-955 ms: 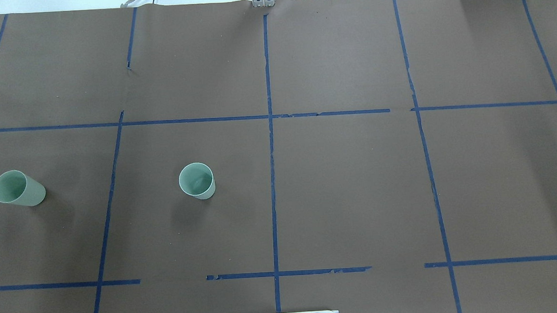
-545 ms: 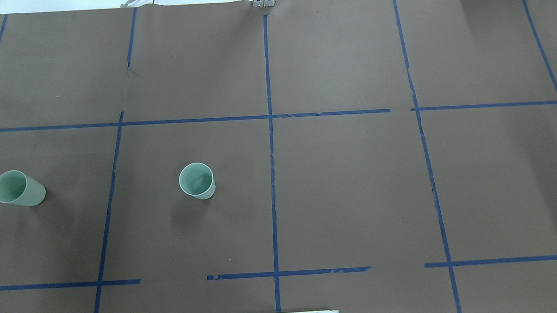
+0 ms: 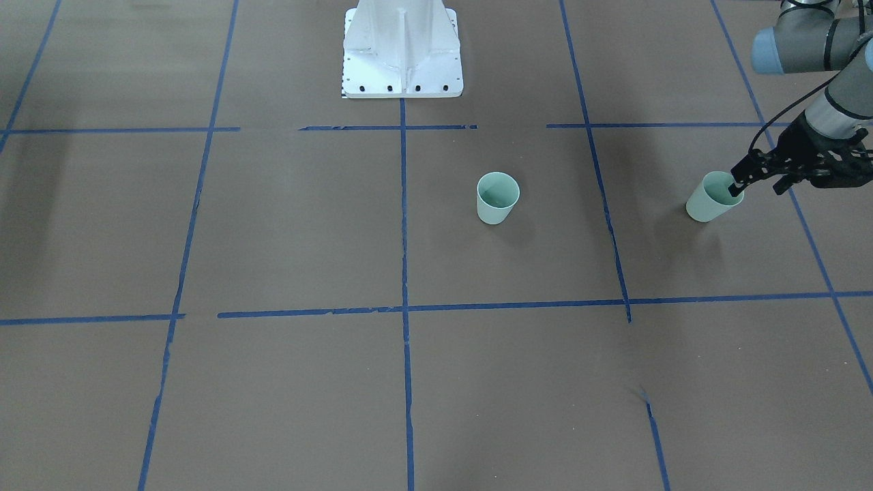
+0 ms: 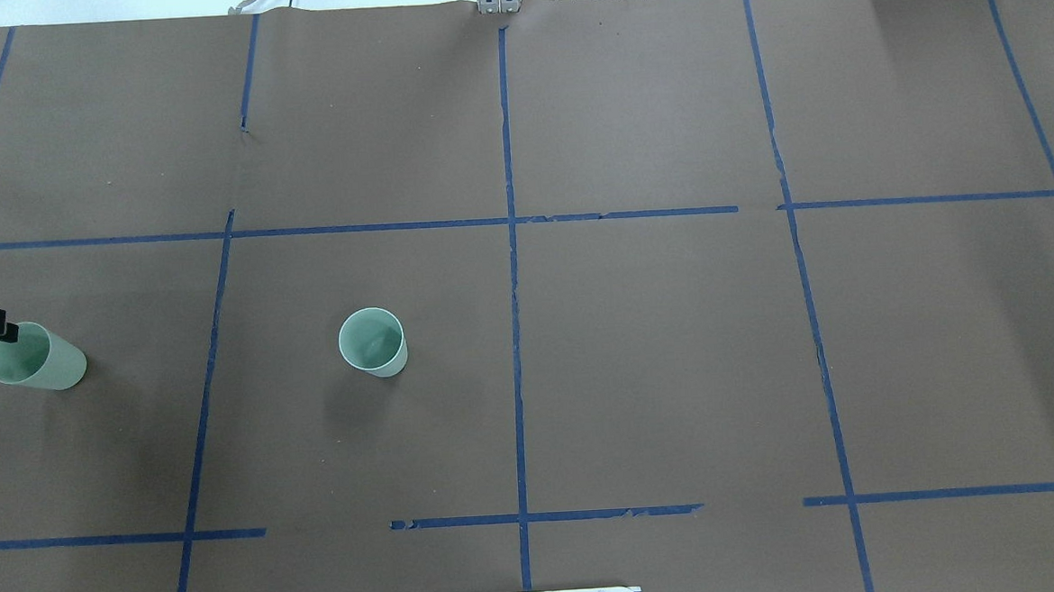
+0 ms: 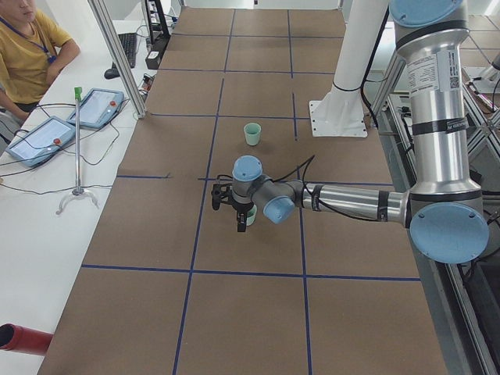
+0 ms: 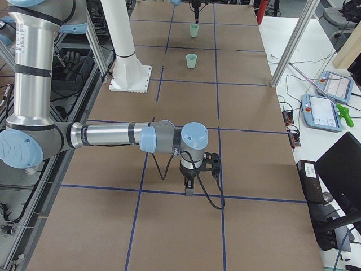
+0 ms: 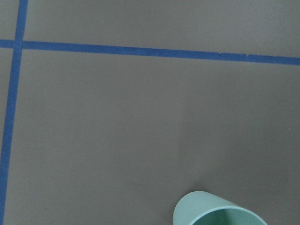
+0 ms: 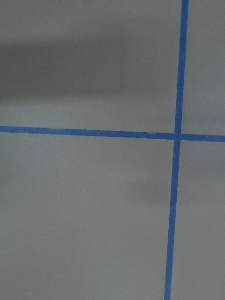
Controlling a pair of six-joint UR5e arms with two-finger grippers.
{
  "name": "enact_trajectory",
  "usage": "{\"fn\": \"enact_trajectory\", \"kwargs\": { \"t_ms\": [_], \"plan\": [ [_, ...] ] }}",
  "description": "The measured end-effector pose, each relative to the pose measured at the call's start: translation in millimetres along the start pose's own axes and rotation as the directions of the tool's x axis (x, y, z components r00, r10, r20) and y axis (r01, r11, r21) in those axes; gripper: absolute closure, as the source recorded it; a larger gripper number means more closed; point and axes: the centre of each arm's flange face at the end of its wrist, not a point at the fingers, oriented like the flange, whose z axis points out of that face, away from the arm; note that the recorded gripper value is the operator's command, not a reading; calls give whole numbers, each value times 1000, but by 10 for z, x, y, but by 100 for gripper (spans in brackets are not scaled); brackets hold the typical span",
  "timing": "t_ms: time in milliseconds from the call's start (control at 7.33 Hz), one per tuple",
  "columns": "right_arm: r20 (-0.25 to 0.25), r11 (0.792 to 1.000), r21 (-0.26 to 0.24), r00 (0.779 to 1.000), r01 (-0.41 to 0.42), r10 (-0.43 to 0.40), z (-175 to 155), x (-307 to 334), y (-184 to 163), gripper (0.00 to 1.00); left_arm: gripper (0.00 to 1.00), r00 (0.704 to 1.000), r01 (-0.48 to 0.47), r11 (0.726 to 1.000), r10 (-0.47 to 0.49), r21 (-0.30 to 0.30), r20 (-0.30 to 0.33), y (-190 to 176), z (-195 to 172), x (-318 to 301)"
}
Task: Stack cups
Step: 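Lower the left gripper onto the pale green cup at the table edge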
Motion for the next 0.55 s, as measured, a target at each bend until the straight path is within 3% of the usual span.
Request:
{"fn": "enact_trajectory", "kwargs": {
  "t_ms": [136, 273, 545],
  "plan": [
    [0, 1000, 0, 1000, 0, 0, 1, -1, 0, 0, 82, 1000, 5, 1000, -5, -10, 4, 39, 62, 42],
    [0, 1000, 0, 1000, 0, 0, 1, -1, 0, 0, 100, 1000, 4, 1000, -4, -20, 4, 68, 104, 74],
    [0, 1000, 0, 1000, 0, 0, 1, -1, 0, 0, 100, 1000, 3, 1000, -3, -29, 3, 88, 122, 101]
  ]
}}
